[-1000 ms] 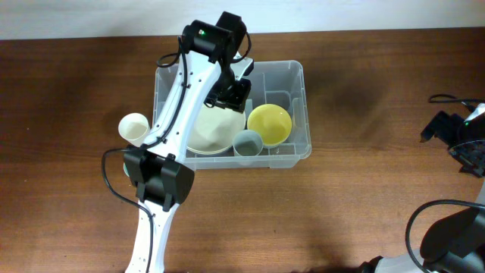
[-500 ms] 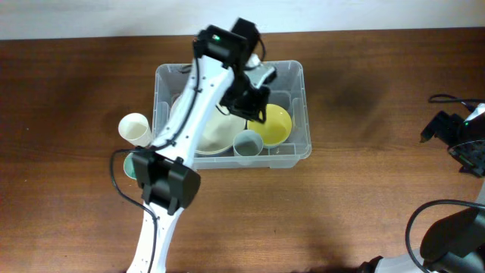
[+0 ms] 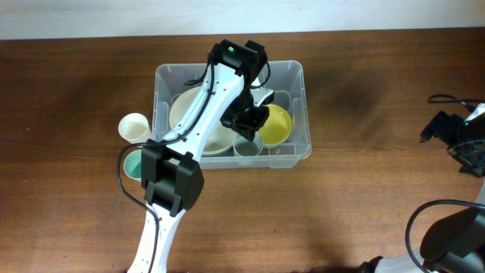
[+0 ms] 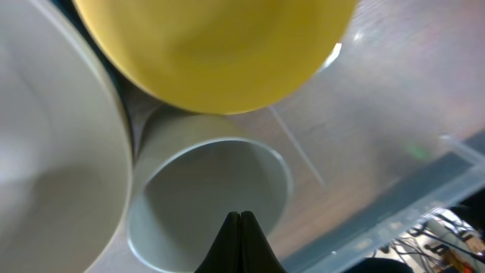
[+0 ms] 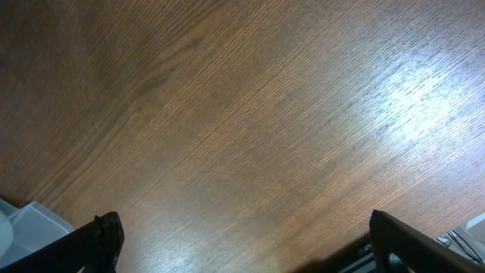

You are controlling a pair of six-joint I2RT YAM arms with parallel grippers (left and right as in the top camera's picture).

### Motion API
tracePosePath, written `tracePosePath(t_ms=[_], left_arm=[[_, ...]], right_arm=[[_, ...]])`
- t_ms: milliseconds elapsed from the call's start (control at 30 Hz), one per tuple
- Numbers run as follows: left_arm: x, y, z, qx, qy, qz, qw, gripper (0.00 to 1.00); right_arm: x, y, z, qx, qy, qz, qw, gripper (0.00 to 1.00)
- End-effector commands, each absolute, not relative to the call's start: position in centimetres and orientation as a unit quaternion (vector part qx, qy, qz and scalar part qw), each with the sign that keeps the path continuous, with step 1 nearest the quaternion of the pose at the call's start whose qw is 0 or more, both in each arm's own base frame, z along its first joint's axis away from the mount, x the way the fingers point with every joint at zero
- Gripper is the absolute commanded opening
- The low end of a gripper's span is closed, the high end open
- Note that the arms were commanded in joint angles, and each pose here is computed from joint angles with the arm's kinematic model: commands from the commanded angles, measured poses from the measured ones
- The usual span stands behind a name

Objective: Pack container
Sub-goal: 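Lower the grey cup and open the left gripper to release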

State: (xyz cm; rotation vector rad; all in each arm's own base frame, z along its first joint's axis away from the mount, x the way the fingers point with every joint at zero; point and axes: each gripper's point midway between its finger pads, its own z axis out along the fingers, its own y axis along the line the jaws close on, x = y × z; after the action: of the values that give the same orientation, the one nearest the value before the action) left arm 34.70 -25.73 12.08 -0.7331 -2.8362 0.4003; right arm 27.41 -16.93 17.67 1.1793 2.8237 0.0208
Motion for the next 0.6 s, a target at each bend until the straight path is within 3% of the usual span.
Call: tracePosePath(t_ms=[0, 567], left_arm=[[34.9, -24.0, 12.5, -0.248, -0.961, 0.095, 0.08, 0.01], [34.7, -21.9, 11.0, -0.231, -0.966, 0.052, 0.103, 0.01]], right_arm=[[27.3, -16.9, 18.0, 0.382, 0.923, 0.005, 0.046, 0.99], [27.3, -16.9, 18.0, 0.382, 0.923, 0.005, 0.046, 0.99]])
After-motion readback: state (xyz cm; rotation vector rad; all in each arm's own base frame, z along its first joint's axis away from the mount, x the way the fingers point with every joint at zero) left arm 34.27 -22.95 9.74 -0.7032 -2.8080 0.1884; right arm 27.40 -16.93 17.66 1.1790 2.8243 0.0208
